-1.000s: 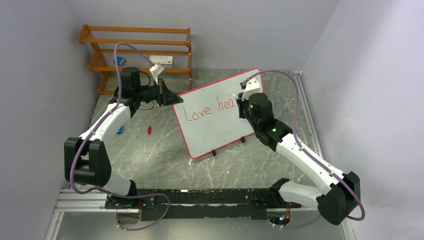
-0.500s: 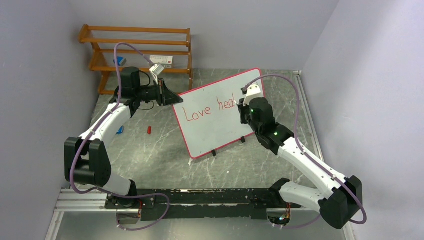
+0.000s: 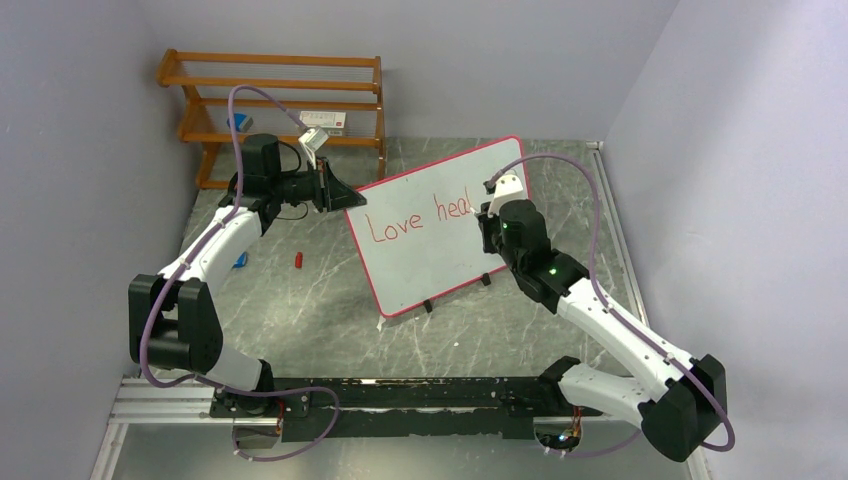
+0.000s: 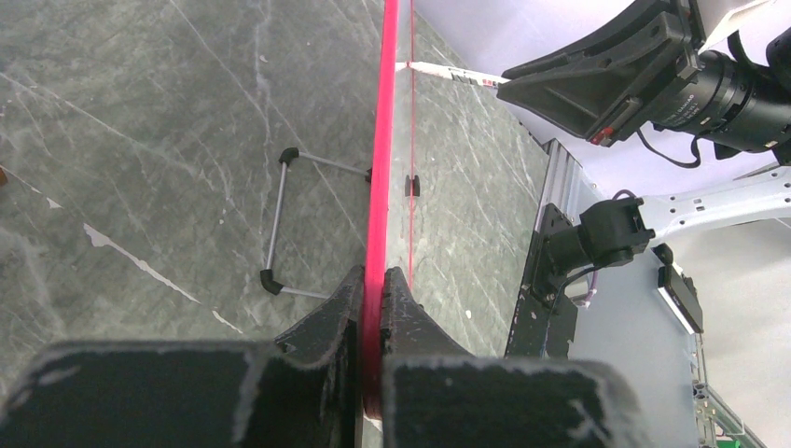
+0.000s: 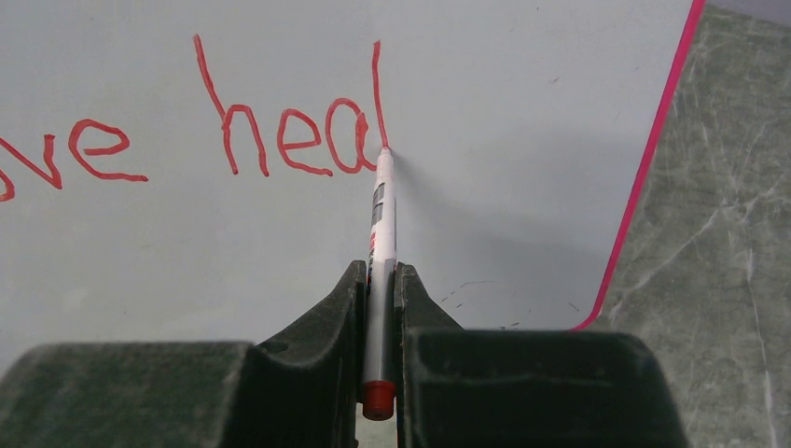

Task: Write a sentence on the whiteboard

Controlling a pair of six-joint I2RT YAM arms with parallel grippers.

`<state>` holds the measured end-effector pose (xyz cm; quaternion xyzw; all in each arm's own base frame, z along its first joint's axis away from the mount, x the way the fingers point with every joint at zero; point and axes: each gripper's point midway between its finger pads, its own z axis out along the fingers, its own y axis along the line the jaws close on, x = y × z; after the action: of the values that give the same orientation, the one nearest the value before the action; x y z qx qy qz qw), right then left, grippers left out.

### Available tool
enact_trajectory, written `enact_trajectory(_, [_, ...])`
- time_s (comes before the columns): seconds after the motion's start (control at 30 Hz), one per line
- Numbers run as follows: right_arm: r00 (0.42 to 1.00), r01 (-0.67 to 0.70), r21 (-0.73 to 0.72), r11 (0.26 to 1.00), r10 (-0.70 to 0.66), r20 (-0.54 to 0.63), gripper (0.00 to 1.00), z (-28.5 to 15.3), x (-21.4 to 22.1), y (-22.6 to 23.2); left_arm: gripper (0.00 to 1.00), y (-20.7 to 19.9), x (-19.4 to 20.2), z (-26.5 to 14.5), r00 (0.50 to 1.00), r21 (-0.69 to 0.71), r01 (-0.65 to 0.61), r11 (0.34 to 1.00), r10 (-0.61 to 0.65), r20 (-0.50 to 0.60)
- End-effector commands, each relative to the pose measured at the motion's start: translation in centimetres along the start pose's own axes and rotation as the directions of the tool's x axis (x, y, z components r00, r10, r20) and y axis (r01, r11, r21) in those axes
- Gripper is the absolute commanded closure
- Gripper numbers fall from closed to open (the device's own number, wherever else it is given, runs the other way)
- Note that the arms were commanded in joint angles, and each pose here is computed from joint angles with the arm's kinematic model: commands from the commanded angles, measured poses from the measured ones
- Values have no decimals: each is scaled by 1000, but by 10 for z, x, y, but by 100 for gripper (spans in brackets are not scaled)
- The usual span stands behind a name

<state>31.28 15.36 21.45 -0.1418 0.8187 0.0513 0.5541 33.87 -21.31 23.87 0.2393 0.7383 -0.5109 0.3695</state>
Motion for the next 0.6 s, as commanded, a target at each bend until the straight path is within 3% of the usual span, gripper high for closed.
enact_trajectory(0.0, [999, 1, -4, 1000, -1, -48, 100, -1, 17, -1, 95, 20, 37, 10, 994, -59, 65, 996, -70, -87])
enact_trajectory(0.57, [999, 8, 10, 1000, -7, -53, 100, -4, 19, -5, 95, 20, 37, 10, 993, -59, 68, 996, -73, -88])
